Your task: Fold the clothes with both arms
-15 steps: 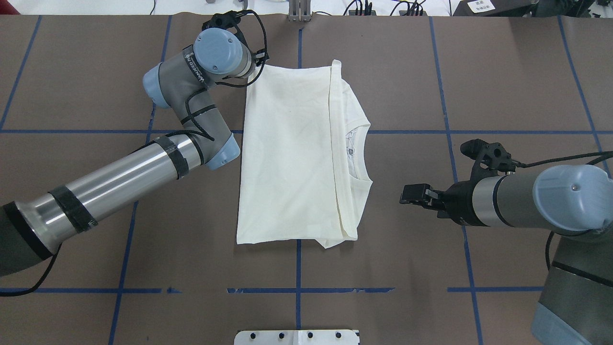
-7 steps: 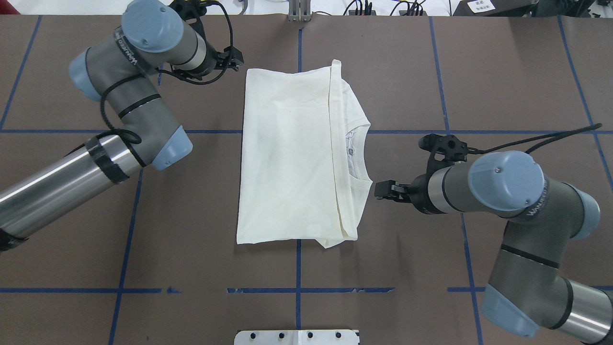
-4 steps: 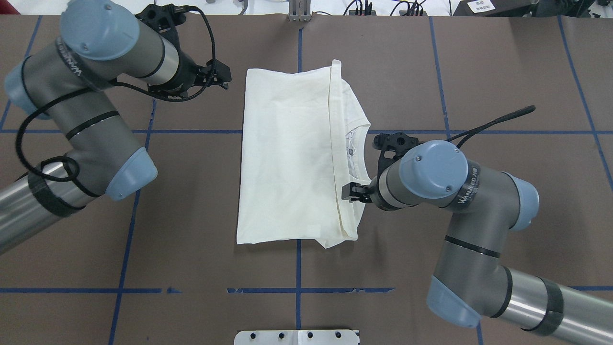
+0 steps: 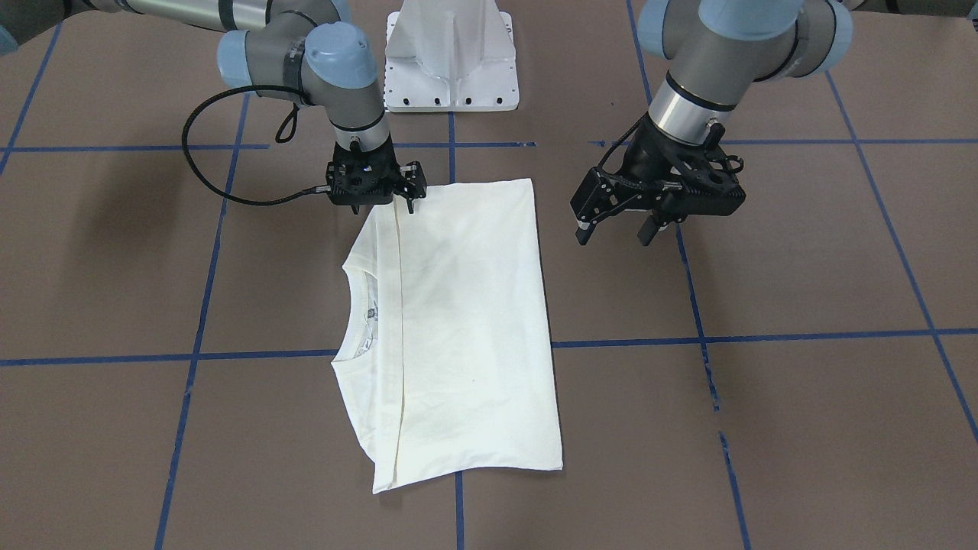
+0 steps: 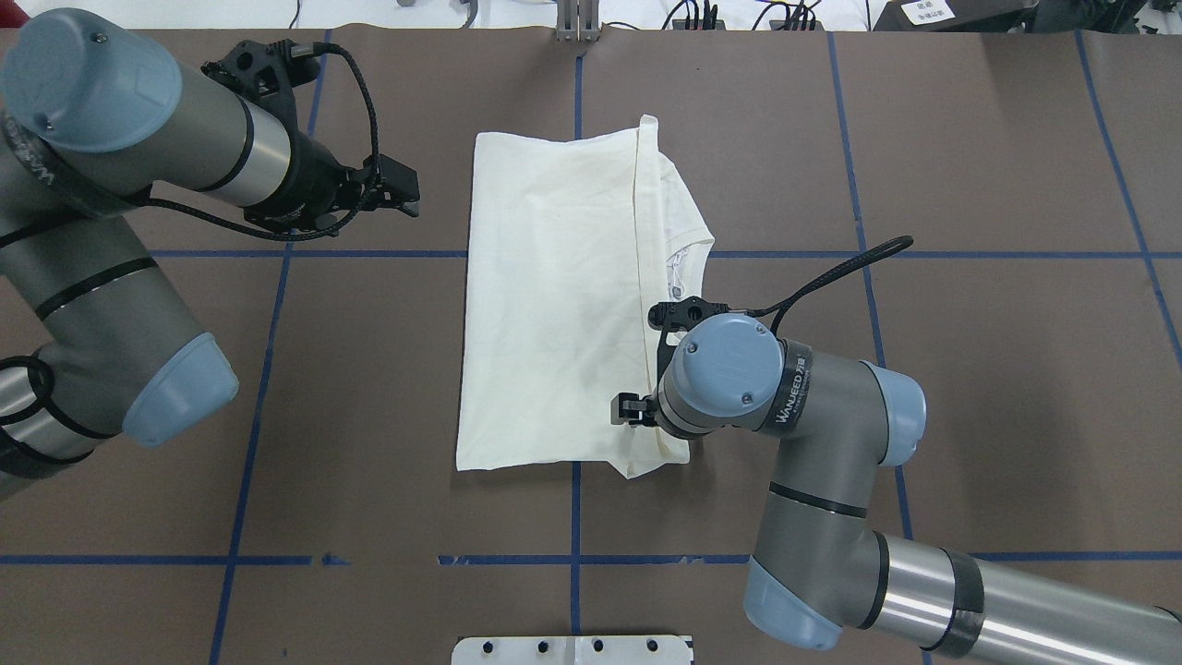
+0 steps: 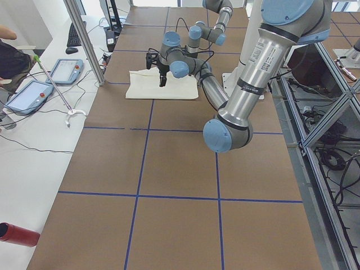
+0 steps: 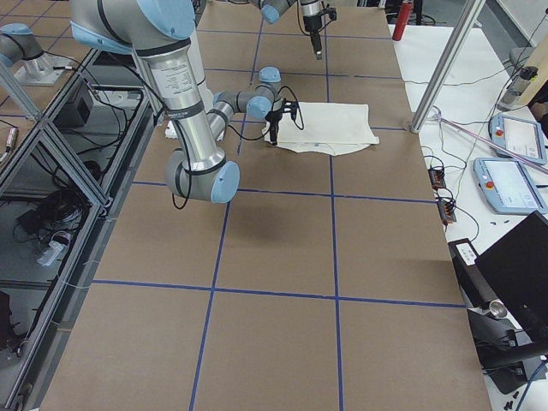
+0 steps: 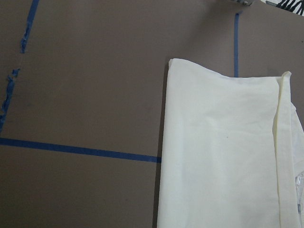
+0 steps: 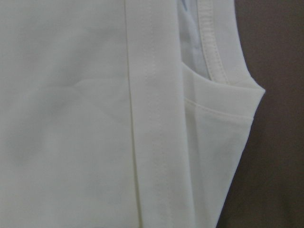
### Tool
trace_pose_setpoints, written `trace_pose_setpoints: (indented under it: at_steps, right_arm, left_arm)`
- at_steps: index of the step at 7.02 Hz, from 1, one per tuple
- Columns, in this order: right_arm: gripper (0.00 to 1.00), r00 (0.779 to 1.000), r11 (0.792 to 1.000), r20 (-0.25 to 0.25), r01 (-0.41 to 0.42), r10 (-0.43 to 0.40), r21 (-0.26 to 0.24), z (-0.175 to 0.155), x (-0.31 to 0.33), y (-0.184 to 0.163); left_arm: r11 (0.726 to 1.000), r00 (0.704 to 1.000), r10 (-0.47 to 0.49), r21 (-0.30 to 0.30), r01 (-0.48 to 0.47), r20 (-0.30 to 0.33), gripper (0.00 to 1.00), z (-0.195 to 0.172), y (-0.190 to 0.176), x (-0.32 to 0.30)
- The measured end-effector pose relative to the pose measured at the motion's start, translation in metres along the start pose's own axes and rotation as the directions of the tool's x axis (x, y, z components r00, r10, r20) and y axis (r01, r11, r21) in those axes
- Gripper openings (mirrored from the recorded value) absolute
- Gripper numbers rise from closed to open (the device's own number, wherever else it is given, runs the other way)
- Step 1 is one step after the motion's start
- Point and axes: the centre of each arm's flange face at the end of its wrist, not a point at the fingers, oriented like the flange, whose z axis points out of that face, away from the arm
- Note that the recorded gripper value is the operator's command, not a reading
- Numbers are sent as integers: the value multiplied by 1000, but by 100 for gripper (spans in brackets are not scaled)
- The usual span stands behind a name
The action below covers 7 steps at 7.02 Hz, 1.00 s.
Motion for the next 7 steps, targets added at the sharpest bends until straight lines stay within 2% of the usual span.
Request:
trace_pose_setpoints:
  at_steps: [2,7]
  right_arm:
    - [100,998,999,-51,33,-35,-26,9,4,3]
    - [100,990,996,-117,71,-76,-47,9,14,-2]
  left_arm:
    - [1000,1000,-5,-14,5,2,100,1,3,-5]
    - [999,1000,-5,-38,5,12,100,13,15,-8]
